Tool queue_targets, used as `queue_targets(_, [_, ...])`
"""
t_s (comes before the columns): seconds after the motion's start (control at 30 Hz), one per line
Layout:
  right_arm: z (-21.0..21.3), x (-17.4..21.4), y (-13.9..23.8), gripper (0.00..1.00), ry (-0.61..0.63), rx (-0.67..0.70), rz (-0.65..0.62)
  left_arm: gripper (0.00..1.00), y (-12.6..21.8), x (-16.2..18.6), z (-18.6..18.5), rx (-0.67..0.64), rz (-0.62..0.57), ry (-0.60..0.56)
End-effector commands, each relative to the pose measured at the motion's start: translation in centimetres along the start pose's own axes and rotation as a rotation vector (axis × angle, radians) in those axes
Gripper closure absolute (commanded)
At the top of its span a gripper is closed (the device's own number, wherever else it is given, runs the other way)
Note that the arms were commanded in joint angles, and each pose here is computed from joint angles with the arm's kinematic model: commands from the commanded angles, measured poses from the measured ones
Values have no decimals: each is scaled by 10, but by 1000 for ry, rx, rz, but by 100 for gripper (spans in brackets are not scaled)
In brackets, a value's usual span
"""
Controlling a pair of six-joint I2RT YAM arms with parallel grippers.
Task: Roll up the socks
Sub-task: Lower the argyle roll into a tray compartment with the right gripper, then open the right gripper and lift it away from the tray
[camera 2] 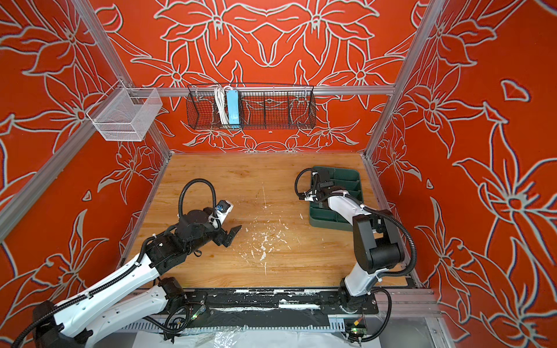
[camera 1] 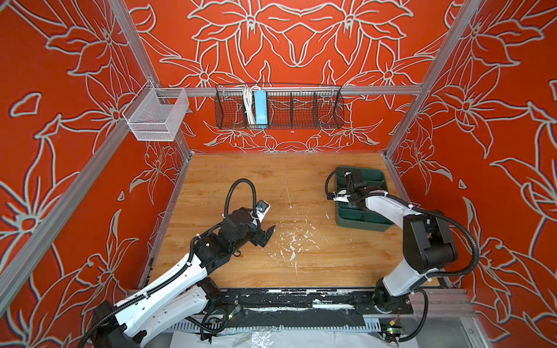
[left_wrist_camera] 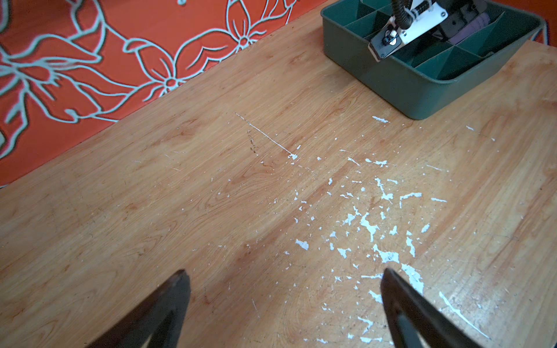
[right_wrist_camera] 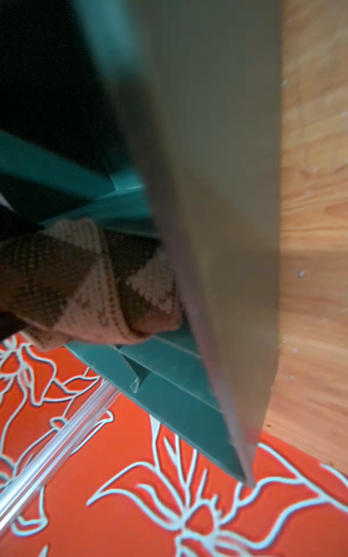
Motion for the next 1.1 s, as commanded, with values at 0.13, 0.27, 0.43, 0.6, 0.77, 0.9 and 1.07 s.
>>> queue_targets(0.13, [35, -72, 57, 100, 17, -303, -522, 3, 14, -19, 0, -1, -51, -25])
queue_targets(0.27, [37, -115, 71, 100, -25, -386, -664, 3, 23, -22, 1, -1, -57, -34])
queue_targets(0.43, [28, -161, 76, 100, -44, -494, -752, 3, 33, -21, 5, -16, -68, -35])
queue_targets(0.6, [22, -207, 70, 100, 44, -478, -755, 3, 41, -18, 11, -44, -76, -36])
queue_targets(0.77, [-8, -247, 60, 100, 43, -371, -748, 3, 49, -16, 15, -66, -91, -32])
queue_targets(0.9, [-49, -273, 51, 100, -59, -255, -720, 3, 51, -16, 20, -97, -111, -30])
queue_targets(1.07, [-99, -289, 38, 100, -309, -151, -691, 3, 50, -18, 24, -124, -124, -2])
Point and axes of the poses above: each gripper's point midway between its finger pads, its own y axis back along the fingers, its own z axis along the line the jaws close on, x = y × z, the point moved 4 cm from there along y, back along the fingers, and after that the axes turned 15 degrees about y, right-handed, at the moved point
